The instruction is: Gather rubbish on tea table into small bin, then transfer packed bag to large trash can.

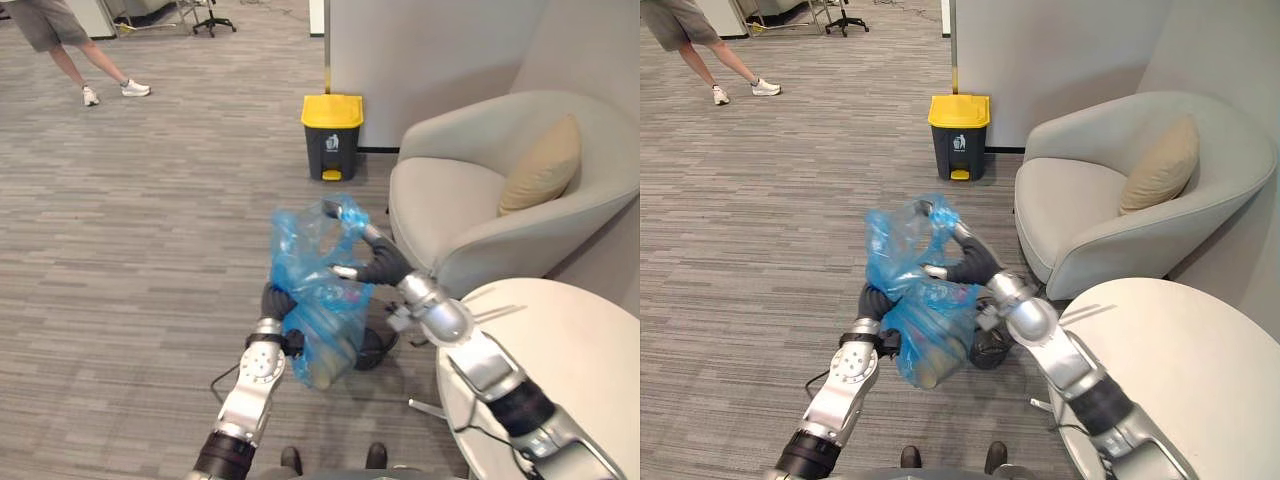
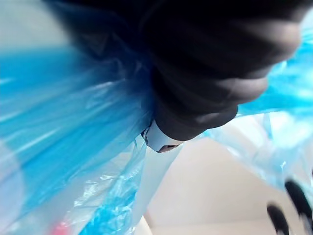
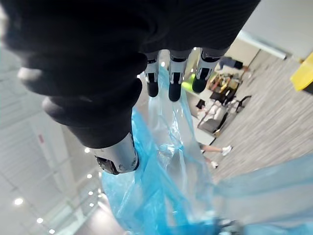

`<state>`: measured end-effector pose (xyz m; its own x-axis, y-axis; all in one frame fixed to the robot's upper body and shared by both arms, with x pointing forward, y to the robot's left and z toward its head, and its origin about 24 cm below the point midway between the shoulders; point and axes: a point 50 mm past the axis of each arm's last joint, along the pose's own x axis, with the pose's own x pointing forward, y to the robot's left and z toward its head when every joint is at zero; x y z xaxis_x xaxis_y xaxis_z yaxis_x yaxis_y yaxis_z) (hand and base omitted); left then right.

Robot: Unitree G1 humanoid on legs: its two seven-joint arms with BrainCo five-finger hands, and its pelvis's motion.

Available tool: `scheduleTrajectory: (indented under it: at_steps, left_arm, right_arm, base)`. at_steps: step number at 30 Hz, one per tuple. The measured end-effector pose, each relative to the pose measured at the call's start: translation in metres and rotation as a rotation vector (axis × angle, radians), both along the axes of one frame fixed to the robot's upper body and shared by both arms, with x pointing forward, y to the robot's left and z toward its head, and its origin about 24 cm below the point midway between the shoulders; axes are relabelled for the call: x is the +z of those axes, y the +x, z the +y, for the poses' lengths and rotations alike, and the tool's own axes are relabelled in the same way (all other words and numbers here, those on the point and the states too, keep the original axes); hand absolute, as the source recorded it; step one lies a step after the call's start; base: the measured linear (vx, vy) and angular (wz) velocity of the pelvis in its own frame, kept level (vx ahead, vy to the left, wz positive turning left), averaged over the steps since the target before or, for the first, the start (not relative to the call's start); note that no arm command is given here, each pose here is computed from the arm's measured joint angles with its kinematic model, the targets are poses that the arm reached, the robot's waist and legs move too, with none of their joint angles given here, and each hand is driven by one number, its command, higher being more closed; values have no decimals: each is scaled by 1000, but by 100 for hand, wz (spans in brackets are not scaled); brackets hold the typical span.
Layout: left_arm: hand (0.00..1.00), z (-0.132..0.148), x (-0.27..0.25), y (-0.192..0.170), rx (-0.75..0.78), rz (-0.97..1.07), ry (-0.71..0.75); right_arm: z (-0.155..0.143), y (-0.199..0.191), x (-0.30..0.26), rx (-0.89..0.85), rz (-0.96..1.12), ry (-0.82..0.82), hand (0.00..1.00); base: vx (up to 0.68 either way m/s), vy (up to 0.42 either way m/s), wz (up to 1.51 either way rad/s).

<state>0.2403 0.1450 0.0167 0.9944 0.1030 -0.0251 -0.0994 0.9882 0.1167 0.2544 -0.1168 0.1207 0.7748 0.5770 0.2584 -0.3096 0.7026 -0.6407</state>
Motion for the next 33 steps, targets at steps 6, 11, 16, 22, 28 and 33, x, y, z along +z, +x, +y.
scheduleTrajectory:
  at_steps: [6, 11, 16, 22, 28, 33]
  left_arm:
    - [100, 32, -17, -20, 102, 80, 5]
    - [100, 69, -34, -45, 244, 163, 11]
    - [100, 82, -64, -64, 291, 309, 17]
    - [100, 100, -88, -106, 341, 458, 6]
    - [100, 115, -89, -121, 324, 515, 40]
    - [100, 128, -79, -112, 306, 483, 101]
  right_arm:
    - [-31, -24, -45, -17, 202, -153, 0]
    - [-65, -52, -96, -148, 455, -154, 0]
    - [-96, -64, -158, -514, 669, -32, 0]
    - [-98, -70, -178, -680, 727, 24, 0]
    - [-124, -88, -188, -829, 786, 25, 0]
    - [-125, -88, -187, -837, 783, 57, 0]
  base:
    - [3, 11, 7]
    - [29, 14, 16]
    - [15, 30, 42]
    - [48, 90, 9]
    - [134, 187, 35]
    - [302, 77, 54]
